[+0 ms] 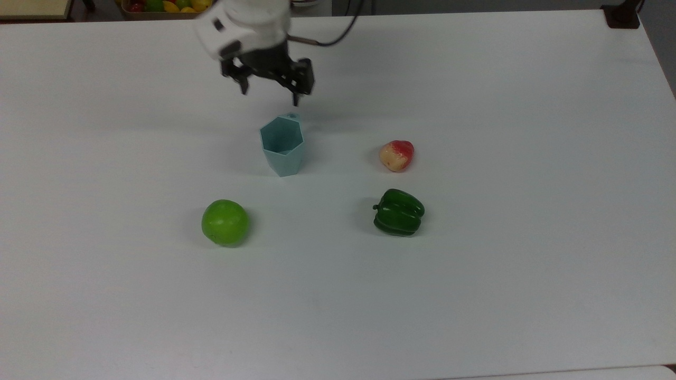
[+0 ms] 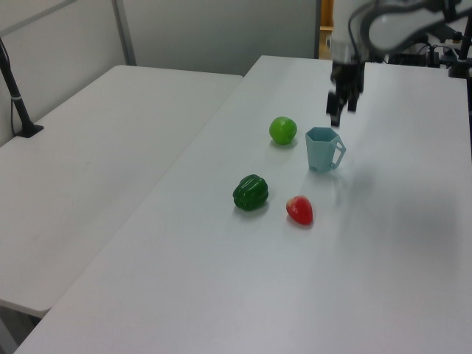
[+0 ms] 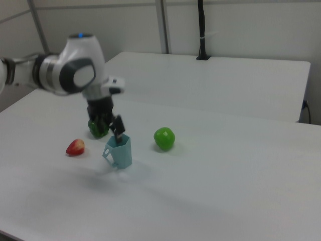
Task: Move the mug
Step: 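Open the gripper and lift it away from the mug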
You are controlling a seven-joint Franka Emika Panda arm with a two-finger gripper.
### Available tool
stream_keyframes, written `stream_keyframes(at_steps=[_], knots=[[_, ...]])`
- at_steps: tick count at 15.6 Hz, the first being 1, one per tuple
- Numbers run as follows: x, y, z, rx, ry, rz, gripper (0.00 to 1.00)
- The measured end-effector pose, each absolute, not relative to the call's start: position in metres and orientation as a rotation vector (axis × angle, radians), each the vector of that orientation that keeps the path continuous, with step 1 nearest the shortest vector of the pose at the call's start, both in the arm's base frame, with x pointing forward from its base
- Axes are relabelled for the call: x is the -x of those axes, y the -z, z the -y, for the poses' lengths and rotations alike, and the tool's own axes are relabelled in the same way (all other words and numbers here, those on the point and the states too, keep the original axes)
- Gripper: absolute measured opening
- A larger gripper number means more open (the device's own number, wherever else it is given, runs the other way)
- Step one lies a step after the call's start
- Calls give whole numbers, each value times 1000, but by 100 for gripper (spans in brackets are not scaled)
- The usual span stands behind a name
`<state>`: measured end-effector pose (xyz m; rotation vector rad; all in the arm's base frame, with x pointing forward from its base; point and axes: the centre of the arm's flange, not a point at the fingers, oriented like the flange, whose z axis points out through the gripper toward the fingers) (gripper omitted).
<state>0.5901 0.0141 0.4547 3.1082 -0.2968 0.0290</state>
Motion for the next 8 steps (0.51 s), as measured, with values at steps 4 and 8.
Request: stream_keyframes(at_steps=[4, 8], knots=[[-594, -526, 26, -3096, -59, 397, 100], [-581, -558, 38, -3103, -20, 307, 100]])
